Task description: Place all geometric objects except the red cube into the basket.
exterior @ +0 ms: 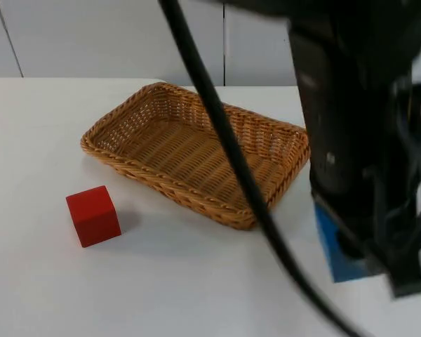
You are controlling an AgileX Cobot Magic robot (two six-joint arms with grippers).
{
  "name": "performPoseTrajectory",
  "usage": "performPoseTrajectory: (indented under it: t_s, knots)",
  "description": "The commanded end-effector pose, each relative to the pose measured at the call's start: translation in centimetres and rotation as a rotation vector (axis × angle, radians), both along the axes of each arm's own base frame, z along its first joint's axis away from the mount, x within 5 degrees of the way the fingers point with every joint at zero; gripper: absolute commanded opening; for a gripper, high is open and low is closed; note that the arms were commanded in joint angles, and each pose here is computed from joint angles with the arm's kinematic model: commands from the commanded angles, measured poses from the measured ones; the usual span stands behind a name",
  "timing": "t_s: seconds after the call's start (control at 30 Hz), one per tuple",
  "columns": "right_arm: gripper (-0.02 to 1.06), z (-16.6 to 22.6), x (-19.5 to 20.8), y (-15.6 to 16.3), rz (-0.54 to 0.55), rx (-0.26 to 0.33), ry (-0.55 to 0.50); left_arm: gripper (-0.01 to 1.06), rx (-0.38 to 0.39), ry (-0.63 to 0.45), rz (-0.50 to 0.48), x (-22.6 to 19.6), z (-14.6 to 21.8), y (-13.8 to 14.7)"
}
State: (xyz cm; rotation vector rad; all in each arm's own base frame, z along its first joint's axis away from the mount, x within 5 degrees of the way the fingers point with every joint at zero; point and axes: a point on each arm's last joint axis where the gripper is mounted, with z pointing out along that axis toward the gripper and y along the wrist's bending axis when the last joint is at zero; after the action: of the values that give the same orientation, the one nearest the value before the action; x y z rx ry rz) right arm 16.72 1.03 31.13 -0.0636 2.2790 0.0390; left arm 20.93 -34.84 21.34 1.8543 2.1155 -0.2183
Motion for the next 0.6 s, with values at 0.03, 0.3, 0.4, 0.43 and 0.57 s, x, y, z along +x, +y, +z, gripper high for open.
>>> performPoseTrajectory:
  t_s: [0.03,0.3,0.4,0.43,0.57]
  knots:
    - [1.05,0.1,0.0,-0.1,0.001,-0.005,0.0,0.0,-0.1,0.101,0.202,0.8,2.2,1.1]
    - [1.05,0.0,-0.1,-0.1,0.002,-0.016,0.012,0.0,-0.079,0.152,0.526,4.8,2.3,4.9]
    - [1.05,0.0,-0.1,-0.1,0.002,-0.016,0.012,0.0,-0.067,0.131,0.548,5.8,2.3,5.8]
    - [1.05,0.0,-0.1,-0.1,0.002,-0.016,0.012,0.0,-0.062,0.119,0.556,6.2,2.3,6.2]
    - [1.05,0.0,-0.1,-0.1,0.002,-0.016,0.012,0.0,-0.051,0.078,0.621,8.6,2.3,8.6]
